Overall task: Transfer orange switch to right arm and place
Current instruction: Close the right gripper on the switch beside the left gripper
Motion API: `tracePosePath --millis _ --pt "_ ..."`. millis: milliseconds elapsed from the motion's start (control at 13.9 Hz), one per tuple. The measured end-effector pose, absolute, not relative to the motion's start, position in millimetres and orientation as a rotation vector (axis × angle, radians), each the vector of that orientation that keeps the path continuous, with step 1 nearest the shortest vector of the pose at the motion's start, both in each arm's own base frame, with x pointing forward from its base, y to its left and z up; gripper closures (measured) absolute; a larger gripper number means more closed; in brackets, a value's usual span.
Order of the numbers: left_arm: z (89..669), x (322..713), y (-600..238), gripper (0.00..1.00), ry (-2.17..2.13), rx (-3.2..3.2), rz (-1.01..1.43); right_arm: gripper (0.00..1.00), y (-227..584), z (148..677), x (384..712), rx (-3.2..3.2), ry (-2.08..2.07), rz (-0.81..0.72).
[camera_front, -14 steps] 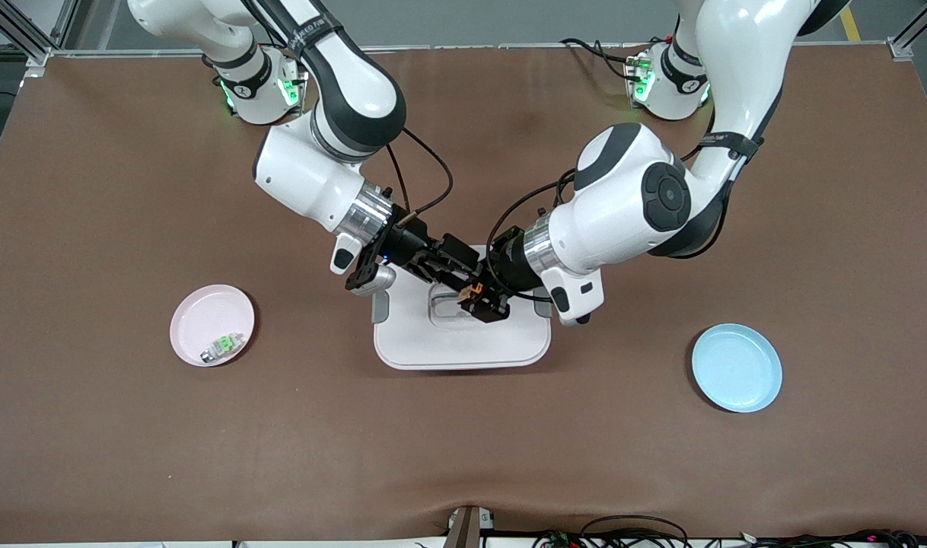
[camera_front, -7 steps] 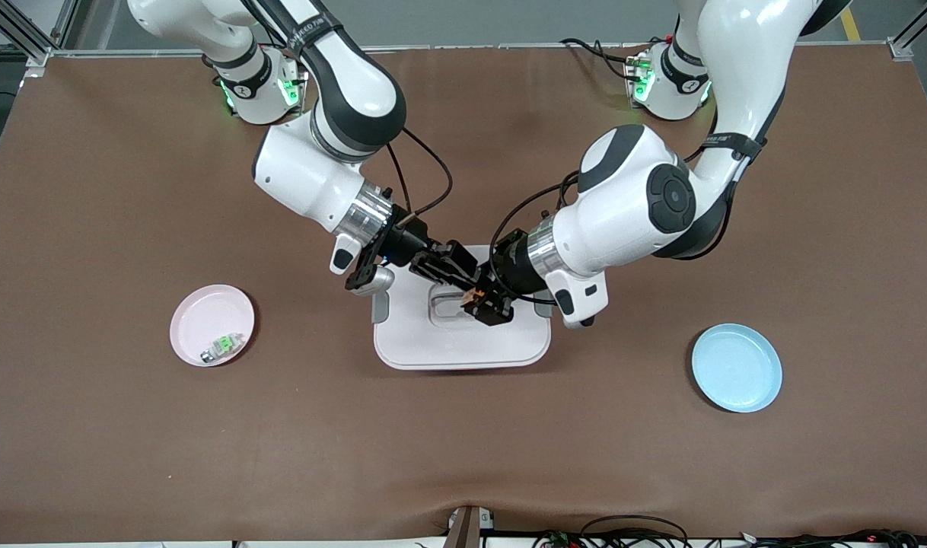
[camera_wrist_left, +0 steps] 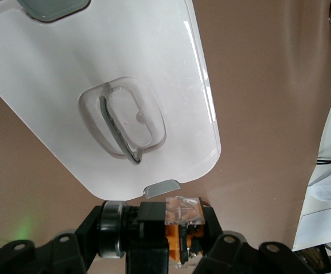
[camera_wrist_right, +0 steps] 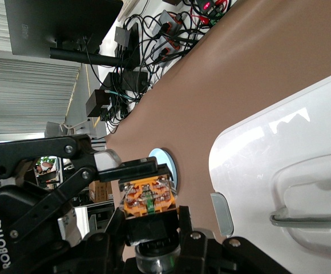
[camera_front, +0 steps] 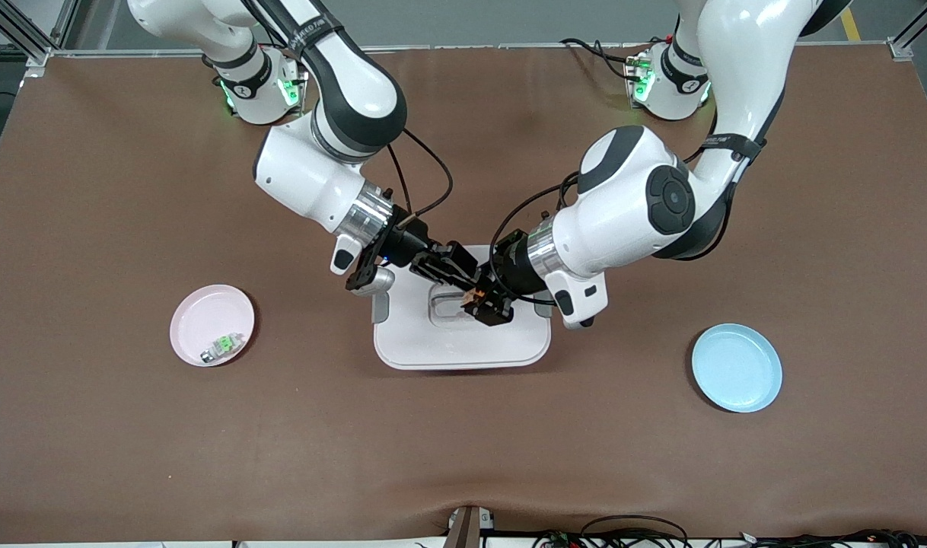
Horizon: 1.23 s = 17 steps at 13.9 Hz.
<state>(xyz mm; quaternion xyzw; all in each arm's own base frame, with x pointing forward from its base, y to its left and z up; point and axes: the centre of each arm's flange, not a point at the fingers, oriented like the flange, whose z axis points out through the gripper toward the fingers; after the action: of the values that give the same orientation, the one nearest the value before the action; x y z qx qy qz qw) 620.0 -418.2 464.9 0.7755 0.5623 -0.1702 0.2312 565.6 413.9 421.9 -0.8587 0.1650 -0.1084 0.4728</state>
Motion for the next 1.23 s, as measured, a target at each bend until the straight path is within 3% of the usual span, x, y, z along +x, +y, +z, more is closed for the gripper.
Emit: tracePosePath --millis 1227 --pt "464.8 619.9 -418.5 0.28 1.545 2.133 -0.467 0.59 413.9 421.9 565.8 -2.098 0.418 -0.258"
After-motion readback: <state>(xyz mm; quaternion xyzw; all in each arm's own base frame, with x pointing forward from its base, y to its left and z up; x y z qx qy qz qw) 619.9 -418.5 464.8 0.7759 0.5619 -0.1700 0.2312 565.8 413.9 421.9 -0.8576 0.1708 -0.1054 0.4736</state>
